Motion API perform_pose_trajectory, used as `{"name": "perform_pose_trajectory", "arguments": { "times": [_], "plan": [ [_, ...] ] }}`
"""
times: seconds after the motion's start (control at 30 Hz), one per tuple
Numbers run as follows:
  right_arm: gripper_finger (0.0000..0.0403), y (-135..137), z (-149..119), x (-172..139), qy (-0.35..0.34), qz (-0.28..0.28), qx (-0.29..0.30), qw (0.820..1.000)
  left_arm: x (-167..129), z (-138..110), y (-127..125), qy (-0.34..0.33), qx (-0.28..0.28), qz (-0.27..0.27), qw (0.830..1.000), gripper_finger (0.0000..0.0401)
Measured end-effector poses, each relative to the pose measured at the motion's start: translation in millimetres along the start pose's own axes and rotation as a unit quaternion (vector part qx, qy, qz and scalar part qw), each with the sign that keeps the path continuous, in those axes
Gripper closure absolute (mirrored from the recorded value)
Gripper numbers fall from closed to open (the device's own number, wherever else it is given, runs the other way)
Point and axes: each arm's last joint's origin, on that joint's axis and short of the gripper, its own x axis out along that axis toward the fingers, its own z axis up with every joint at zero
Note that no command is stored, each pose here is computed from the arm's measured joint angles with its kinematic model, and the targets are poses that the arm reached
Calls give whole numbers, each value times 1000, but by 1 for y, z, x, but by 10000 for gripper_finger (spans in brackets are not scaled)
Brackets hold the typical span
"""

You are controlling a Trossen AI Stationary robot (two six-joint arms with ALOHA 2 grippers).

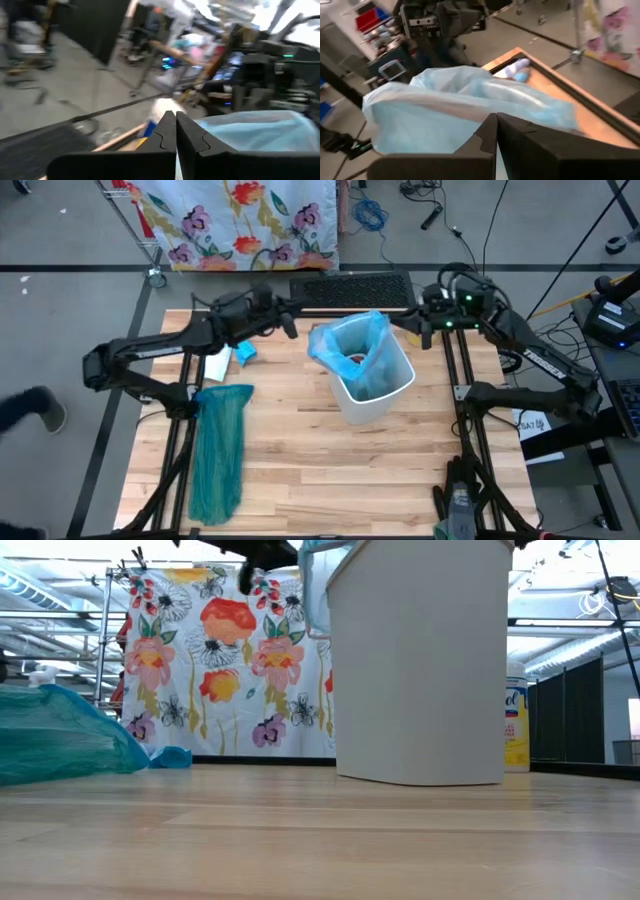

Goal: Place trash/remove bag and relplace
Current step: Close the blue trash bag

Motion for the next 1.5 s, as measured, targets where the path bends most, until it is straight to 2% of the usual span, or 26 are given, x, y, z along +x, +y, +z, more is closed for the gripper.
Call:
{"name": "perform_pose_trajectory", "arguments": {
  "times": [0.23,0.37,0.53,0.83,1.13,1.5],
  "plan": [
    [403,10,-6,-33,-16,-30,0,999,-36,9,4,46,9,63,997,401],
    [403,14,-11,-44,-12,-43,4,999,-50,-10,8,79,-1,103,992,401],
    [403,15,-15,-48,-7,-61,6,998,-57,-41,11,107,-28,112,987,401],
    [403,11,-14,-42,-1,-63,9,998,-56,-67,5,143,-28,103,984,401],
    [403,5,-12,-33,11,-64,17,998,-43,-84,9,171,-41,123,977,401],
    [403,4,-12,-32,13,-64,19,998,-41,-87,9,177,-41,120,976,401]
  ]
}}
